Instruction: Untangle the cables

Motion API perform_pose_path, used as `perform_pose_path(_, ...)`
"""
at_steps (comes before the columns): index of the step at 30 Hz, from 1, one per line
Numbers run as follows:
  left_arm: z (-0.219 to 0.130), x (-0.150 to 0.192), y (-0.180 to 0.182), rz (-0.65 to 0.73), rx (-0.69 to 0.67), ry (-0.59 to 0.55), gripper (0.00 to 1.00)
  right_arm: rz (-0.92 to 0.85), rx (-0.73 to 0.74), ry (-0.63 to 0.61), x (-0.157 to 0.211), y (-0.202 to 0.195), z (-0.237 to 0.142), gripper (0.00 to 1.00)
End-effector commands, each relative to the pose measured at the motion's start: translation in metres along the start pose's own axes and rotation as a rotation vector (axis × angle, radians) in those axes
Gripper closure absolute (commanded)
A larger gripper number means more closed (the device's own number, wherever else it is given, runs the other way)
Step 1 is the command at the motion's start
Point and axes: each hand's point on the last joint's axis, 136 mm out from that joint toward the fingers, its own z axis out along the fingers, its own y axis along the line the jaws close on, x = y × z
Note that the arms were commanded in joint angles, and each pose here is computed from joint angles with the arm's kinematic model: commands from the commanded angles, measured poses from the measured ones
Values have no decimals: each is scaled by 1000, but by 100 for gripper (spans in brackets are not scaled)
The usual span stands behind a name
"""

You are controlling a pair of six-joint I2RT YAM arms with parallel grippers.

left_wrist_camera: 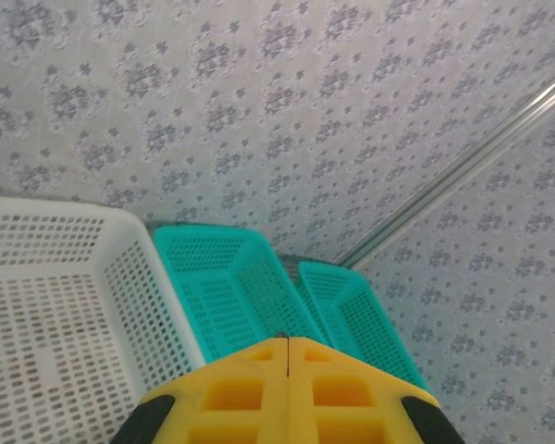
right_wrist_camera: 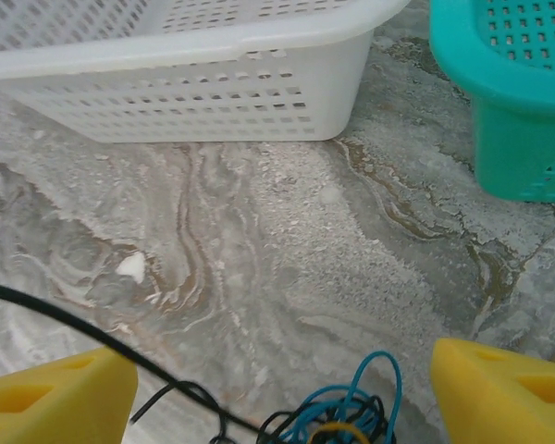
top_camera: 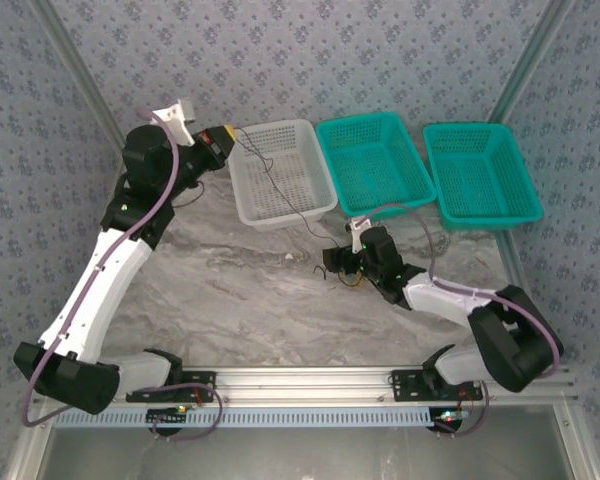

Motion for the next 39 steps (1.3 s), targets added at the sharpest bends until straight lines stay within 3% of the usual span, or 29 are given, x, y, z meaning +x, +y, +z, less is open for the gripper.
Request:
perform_pose_path(1, -13, -31, -34, 54, 94, -75, 100, -11, 39, -101, -31, 1, 10, 21)
perform_pose_path(3, -13, -35, -37, 69, 99, -87, 100, -9, 66, -92, -28, -3, 17, 25)
perform_pose_path(6, -13, -40, -39, 93, 97, -103, 100, -3, 103, -74, -21, -6, 23, 39)
perform_pose_path(9, -12, -48, -38, 138, 76, -131, 100, 0, 160, -30, -8, -14, 27, 44)
perform_pose_path(13, -13, -67, -21, 214, -45, -232, 100, 77, 293, 34, 11, -36, 28, 56)
perform_pose_path(21, -25, -123, -11, 306, -161, -378, 100, 109, 389, 144, 45, -52, 21, 57)
perform_pose_path(33, -34, -171, 2, 351, -301, -431, 100, 107, 531, 289, 85, -79, -4, 56)
perform_pose_path(39, -45, -204, -3, 358, -336, -469, 100, 123, 570, 349, 102, -86, -15, 43)
